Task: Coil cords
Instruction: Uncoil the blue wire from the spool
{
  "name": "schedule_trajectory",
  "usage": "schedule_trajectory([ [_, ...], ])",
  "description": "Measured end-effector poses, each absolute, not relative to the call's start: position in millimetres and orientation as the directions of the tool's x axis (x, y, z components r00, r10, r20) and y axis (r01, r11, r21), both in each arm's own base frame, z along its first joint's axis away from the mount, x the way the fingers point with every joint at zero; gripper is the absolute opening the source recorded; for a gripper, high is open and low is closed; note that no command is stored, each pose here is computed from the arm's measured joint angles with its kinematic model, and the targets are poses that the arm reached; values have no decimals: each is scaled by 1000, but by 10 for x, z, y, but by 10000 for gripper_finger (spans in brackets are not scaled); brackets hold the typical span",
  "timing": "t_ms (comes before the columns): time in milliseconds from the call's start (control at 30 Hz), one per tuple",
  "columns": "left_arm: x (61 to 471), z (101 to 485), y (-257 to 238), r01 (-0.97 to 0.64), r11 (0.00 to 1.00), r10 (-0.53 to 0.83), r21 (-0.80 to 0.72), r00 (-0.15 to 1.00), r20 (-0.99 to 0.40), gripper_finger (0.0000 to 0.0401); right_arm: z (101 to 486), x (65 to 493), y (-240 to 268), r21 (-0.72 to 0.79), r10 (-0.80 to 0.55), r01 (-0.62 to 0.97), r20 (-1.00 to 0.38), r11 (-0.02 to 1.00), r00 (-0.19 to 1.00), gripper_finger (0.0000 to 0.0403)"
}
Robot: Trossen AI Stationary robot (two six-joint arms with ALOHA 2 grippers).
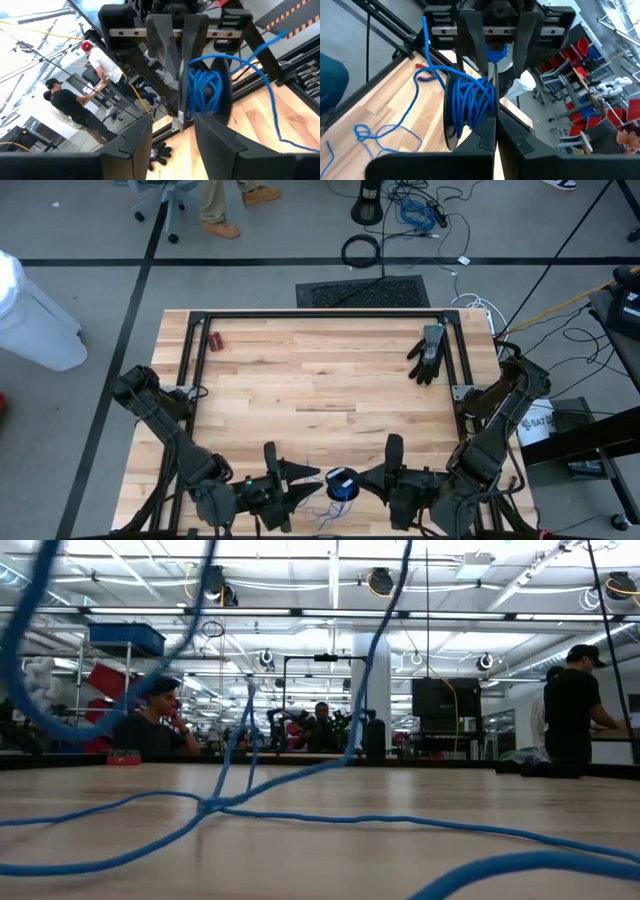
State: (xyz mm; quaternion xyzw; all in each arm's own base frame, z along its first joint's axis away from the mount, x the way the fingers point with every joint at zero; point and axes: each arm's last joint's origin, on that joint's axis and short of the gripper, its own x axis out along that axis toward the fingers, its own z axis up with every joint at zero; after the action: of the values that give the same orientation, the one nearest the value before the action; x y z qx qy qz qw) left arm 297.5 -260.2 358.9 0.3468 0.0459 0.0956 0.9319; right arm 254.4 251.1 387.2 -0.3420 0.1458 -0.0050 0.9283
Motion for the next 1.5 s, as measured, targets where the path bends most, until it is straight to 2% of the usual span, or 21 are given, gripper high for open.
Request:
schedule_trajectory([
  [467,3074,3536,-2534,-131,746,205,653,978,-37,147,3874,2575,2495,-621,-77,-118,-278,775,958,0],
  [600,3109,3520,-2511,-138,744,215,654,976,-38,114,3874,2576,2493,-621,-79,-116,-278,775,957,0],
  [867,3119,3516,-2501,-137,742,216,656,976,-40,19,3874,2578,2491,-621,-82,-113,-276,775,958,0],
  [933,3119,3514,-2505,-129,743,207,657,977,-41,8,3874,2578,2491,-621,-81,-114,-277,775,958,0],
  [1300,3126,3536,-2517,-104,762,158,639,987,-28,51,3874,2577,2494,-620,-76,-119,-278,775,957,0],
  [1500,3126,3539,-2519,-101,764,152,637,988,-25,38,3874,2577,2494,-621,-76,-119,-278,775,957,0],
])
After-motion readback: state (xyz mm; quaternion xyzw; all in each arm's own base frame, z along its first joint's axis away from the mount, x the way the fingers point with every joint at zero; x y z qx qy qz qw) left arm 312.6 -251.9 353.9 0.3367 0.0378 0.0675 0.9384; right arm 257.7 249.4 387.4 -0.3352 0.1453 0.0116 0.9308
